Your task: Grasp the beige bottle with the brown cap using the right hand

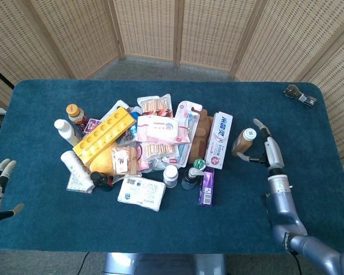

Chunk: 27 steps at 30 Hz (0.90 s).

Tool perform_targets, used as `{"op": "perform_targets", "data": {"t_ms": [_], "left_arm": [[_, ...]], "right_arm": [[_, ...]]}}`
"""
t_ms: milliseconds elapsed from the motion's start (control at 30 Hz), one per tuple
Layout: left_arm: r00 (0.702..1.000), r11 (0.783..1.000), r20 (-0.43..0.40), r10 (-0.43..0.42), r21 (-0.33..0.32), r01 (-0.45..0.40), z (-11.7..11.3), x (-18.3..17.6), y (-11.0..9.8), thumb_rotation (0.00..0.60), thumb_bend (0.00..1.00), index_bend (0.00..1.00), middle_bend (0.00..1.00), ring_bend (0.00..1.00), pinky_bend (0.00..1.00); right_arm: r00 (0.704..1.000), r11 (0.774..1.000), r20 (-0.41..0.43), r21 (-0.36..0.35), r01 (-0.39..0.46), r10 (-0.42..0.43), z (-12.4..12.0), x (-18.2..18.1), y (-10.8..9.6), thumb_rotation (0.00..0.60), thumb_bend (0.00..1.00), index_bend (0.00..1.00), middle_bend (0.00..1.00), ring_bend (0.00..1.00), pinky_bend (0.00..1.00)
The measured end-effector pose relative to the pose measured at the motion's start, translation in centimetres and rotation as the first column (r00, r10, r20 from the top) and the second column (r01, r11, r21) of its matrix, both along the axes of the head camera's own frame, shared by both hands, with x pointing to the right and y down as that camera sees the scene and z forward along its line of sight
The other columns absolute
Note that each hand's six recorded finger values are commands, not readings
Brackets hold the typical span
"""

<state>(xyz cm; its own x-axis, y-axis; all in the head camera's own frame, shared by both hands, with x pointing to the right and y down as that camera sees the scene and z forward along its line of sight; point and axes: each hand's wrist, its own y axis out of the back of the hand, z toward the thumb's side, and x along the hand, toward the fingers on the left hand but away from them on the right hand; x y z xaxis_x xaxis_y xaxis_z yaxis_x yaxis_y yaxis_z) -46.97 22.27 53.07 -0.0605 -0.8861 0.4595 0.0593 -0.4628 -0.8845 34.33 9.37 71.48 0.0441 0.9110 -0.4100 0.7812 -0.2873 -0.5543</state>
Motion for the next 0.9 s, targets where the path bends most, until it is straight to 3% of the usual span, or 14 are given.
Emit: {"op": "perform_targets", "data": {"t_ms": [33,100,167,267,367,467,900], "left_arm": [[1.000,1.000,0.002,-0.003,0.000,0.003,-0.1,-0.1,0.1,0.600,0.00,0.00,0.00,0.00,0.00],[1.000,1.000,0.007,-0.010,0.002,0.010,-0.2,-0.2,0.2,0.600,0.00,0.00,0.00,0.00,0.00],[1.000,1.000,0.012,-0.015,0.003,0.015,-0.3,-0.3,0.3,0.600,0.00,0.00,0.00,0.00,0.00],[1.000,1.000,0.017,-0.018,0.007,0.017,-0.5,-0.3,0.4,0.600,0.00,0.00,0.00,0.00,0.00],[1.000,1.000,0.019,-0.019,0.007,0.019,-0.6,-0.2,0.5,0.600,0.00,0.00,0.00,0.00,0.00],[1.000,1.000,0.018,-0.020,0.007,0.020,-0.5,-0.1,0.6,0.600,0.00,0.00,0.00,0.00,0.00],[1.000,1.000,-0.008,-0.024,-0.009,0.024,0.5,0.1,1.3,0.600,0.00,0.00,0.00,0.00,0.00]], "right_arm": [[1.000,1.000,0.006,0.002,-0.011,0.011,0.2,0.0,0.0,0.600,0.00,0.00,0.00,0.00,0.02],[0.999,0.999,0.016,0.010,-0.032,0.032,0.5,0.0,0.1,0.600,0.00,0.01,0.04,0.07,0.21],[0.998,0.998,0.022,0.023,-0.062,0.062,0.7,0.2,0.1,0.600,0.00,0.11,0.22,0.29,0.46],[0.995,0.994,0.022,0.040,-0.097,0.096,1.1,0.7,0.1,0.600,0.00,0.37,0.55,0.60,0.72],[0.991,0.990,0.038,0.055,-0.132,0.130,1.3,1.0,0.2,0.600,0.00,0.51,0.70,0.74,0.85],[0.987,0.985,0.058,0.074,-0.154,0.150,1.3,1.0,0.1,0.600,0.00,0.57,0.75,0.79,0.90],[0.986,0.973,0.071,0.170,-0.159,0.148,-1.8,1.1,-0.9,0.600,0.05,0.59,0.77,0.79,0.90]]}}
